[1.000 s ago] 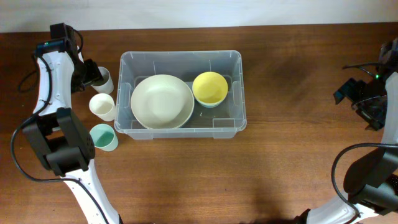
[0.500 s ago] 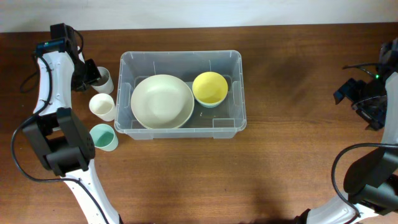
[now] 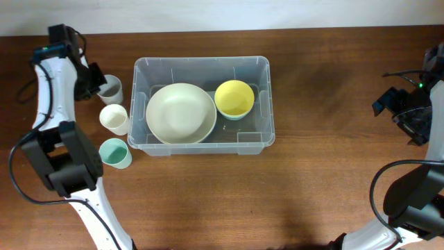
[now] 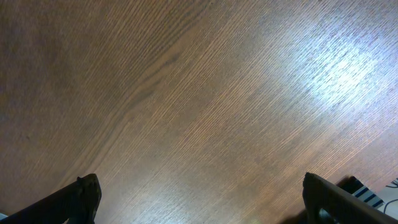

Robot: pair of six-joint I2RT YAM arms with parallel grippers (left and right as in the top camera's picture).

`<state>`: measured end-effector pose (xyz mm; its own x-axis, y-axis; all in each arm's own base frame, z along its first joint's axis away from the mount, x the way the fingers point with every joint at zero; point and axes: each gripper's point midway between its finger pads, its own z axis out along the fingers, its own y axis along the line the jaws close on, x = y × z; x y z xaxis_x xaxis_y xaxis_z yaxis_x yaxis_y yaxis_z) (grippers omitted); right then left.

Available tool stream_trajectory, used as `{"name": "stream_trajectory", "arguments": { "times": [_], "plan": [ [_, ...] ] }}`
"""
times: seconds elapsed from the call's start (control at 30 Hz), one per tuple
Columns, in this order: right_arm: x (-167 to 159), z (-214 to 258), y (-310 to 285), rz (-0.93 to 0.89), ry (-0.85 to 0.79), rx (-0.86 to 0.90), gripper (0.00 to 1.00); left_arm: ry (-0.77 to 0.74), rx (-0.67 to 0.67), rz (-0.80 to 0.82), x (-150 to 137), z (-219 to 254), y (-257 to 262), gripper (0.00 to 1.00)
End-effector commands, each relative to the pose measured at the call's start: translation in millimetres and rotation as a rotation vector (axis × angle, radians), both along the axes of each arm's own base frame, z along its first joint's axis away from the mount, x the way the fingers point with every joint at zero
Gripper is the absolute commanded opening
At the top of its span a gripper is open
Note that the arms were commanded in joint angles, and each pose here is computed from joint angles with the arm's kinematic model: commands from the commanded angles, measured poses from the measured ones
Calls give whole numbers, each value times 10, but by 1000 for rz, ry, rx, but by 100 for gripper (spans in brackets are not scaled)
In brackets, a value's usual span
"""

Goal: Pack container
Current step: 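Grasp the grey cup with the left gripper and lift it, then carry the grey cup over the bin and lower it beside the yellow bowl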

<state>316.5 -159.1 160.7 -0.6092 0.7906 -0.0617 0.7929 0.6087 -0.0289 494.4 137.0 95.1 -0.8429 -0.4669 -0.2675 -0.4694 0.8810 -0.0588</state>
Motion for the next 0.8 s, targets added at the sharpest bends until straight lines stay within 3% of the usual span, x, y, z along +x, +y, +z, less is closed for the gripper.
{"name": "stream_trajectory", "arguments": {
  "times": [0.0, 0.13, 0.3, 0.4, 0.57, 0.77],
  "plan": [
    [-10, -24, 4, -4, 8, 2, 99, -182, 32, 31, 228, 707, 266, 1],
    [-11, -24, 4, -4, 8, 2, 99, -436, -23, -40, 372, 1740, 71, 1],
    [-10, -24, 4, -4, 8, 2, 99, -669, -183, -489, 275, 2597, -891, 1],
    [-10, -24, 4, -4, 8, 2, 99, -616, -234, -681, 14, 2592, -1448, 1],
    [-11, -24, 4, -4, 8, 2, 99, -403, -308, -985, -506, 2229, -2345, 1],
    [-10, -24, 4, -4, 8, 2, 99, -294, -250, -1149, -712, 1989, -3044, 1]
  ]
}}
